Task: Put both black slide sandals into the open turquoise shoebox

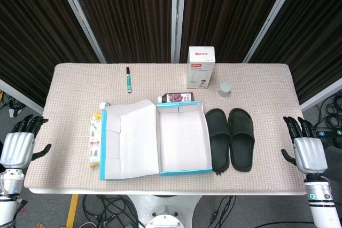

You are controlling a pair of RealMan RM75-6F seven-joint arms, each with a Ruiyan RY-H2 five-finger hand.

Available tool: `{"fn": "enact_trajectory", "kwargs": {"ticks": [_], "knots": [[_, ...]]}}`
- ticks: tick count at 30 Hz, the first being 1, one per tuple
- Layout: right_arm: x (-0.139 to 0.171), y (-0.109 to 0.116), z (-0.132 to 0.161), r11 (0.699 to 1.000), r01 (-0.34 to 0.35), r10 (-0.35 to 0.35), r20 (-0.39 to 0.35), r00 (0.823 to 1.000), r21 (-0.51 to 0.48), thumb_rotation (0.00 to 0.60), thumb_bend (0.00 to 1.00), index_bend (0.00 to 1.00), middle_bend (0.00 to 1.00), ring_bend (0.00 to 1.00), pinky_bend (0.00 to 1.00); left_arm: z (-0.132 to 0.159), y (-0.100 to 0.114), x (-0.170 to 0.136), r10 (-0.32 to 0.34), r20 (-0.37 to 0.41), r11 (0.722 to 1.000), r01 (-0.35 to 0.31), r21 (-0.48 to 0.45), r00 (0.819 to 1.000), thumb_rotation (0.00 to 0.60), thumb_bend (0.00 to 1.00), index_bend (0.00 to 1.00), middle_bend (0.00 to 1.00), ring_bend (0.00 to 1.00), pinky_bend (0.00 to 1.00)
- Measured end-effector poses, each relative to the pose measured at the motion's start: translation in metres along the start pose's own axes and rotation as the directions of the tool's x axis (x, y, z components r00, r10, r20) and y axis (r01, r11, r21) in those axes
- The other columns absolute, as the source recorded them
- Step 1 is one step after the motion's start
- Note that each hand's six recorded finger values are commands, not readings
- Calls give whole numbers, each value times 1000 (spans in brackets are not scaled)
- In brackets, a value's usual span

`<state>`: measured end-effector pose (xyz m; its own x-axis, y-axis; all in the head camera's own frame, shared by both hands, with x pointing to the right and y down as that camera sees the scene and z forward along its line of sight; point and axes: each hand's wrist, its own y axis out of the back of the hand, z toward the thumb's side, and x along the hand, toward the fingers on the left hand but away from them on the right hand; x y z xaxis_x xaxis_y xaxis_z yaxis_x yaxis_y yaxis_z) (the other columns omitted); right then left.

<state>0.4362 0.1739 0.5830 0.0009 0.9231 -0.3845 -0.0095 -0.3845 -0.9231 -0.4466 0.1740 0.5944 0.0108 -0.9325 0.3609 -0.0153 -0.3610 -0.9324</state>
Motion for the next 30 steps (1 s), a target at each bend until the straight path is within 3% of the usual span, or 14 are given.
{"fn": "enact_trajectory", "kwargs": {"ticks": [8,15,21,25,30], "knots": [[-2,-2,-3,1000,-12,12,12,1000,5,600,127,44,100,0,101,1,-2,0,-14,3,1000,14,2,1000,600,206,231,192,121,226],[-4,4,-7,1000,18,-19,45,999,20,600,127,48,144,1,109,-2,-3,0,-35,-14,999,35,0,999,600,205,230,192,121,225],[-13,8,-3,999,29,-30,54,998,22,600,125,52,165,29,172,-2,-1,4,-45,-10,999,45,1,999,600,206,230,193,121,226],[-19,10,6,999,24,-25,35,999,41,600,125,76,188,83,262,-1,-3,3,-47,-6,999,47,-10,999,600,206,230,193,121,207],[-30,17,20,996,34,-35,7,999,79,600,124,109,203,269,503,-2,-3,1,-40,3,998,40,-40,999,600,206,230,192,121,201]]}}
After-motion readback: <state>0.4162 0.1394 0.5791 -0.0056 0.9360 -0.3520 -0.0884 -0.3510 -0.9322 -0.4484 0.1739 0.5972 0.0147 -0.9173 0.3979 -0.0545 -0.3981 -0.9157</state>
